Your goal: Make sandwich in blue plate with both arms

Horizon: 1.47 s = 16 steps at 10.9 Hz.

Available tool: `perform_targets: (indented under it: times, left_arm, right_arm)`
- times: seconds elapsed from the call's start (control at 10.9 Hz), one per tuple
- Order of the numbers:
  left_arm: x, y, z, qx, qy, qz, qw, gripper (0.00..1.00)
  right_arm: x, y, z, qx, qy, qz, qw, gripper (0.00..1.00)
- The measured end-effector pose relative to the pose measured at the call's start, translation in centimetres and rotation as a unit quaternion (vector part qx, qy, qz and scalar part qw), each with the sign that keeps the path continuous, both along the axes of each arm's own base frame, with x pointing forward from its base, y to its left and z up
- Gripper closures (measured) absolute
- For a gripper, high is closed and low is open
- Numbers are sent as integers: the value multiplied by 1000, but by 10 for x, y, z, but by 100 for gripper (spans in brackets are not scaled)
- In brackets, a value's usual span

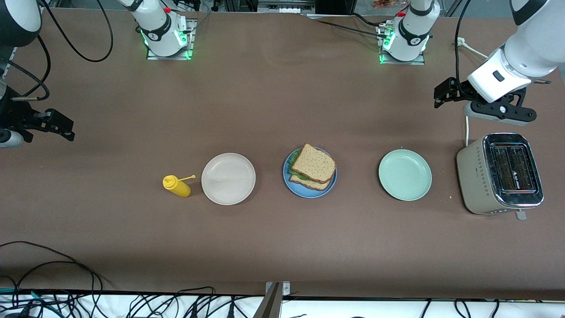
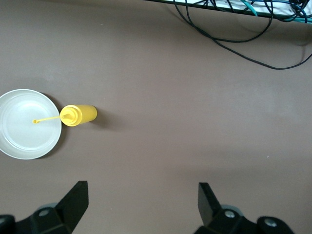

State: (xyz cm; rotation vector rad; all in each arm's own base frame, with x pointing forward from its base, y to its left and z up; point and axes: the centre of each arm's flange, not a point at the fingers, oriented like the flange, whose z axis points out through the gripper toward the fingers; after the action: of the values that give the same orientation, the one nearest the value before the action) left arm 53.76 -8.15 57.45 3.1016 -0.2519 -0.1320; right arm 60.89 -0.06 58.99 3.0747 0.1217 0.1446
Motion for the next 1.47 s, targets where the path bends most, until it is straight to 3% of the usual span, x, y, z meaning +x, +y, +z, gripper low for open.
perform_targets:
  times: [1.47]
  left_arm:
    - [3, 2, 0, -1, -1, 2, 1000, 0]
  right_arm:
    - [0, 0, 0, 0, 0, 0, 1000, 0]
